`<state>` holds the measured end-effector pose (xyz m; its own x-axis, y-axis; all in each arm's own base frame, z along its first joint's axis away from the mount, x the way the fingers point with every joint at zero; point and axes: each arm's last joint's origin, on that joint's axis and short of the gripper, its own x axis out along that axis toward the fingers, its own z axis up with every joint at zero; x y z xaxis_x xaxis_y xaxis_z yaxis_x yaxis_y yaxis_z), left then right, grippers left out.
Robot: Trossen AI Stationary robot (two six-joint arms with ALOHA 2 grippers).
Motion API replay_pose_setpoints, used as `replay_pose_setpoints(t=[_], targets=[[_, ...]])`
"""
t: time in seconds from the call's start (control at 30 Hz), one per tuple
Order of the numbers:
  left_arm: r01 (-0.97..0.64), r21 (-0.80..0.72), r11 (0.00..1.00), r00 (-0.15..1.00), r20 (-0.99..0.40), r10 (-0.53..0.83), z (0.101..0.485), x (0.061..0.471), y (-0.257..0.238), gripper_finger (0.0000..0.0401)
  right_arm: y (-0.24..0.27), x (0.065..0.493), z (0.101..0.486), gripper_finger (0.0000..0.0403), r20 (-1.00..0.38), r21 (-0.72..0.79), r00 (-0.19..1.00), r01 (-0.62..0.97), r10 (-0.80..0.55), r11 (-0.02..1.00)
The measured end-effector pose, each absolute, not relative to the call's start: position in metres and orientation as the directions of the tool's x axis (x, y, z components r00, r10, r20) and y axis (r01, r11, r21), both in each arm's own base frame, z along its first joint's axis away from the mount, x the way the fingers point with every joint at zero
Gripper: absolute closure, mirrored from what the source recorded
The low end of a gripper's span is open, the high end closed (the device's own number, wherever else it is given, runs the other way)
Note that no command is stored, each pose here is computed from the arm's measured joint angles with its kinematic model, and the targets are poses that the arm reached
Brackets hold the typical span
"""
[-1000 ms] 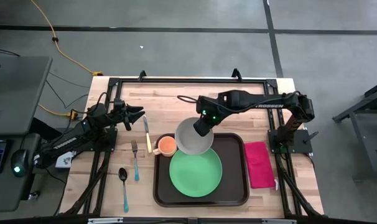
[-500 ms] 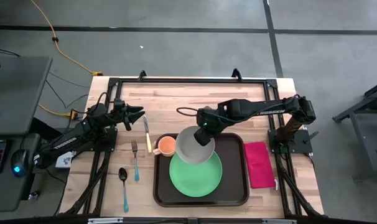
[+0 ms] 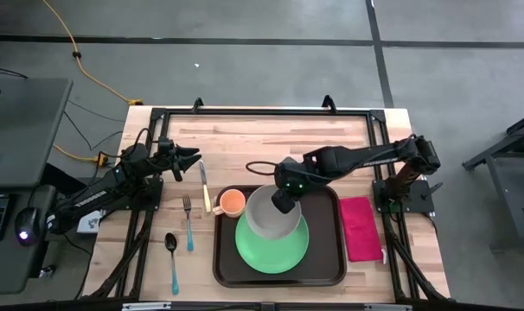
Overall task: Set up tray
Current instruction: Put the white bowl on top of the green plate on the black tray
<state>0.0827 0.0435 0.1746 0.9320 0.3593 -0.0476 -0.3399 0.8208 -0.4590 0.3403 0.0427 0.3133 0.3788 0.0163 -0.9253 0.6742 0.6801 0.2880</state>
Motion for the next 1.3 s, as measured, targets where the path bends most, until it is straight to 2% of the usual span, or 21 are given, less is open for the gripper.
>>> replay_pose_setpoints(t=[1.3], targets=[[-0.340, -0.459, 0.821, 0.932, -0.048, 0.360, 0.175, 0.083, 0.044, 0.0190, 0.065, 0.338, 0.314, 0.0403, -0.920, 0.315, 0.389, 0.651, 0.053, 0.691]])
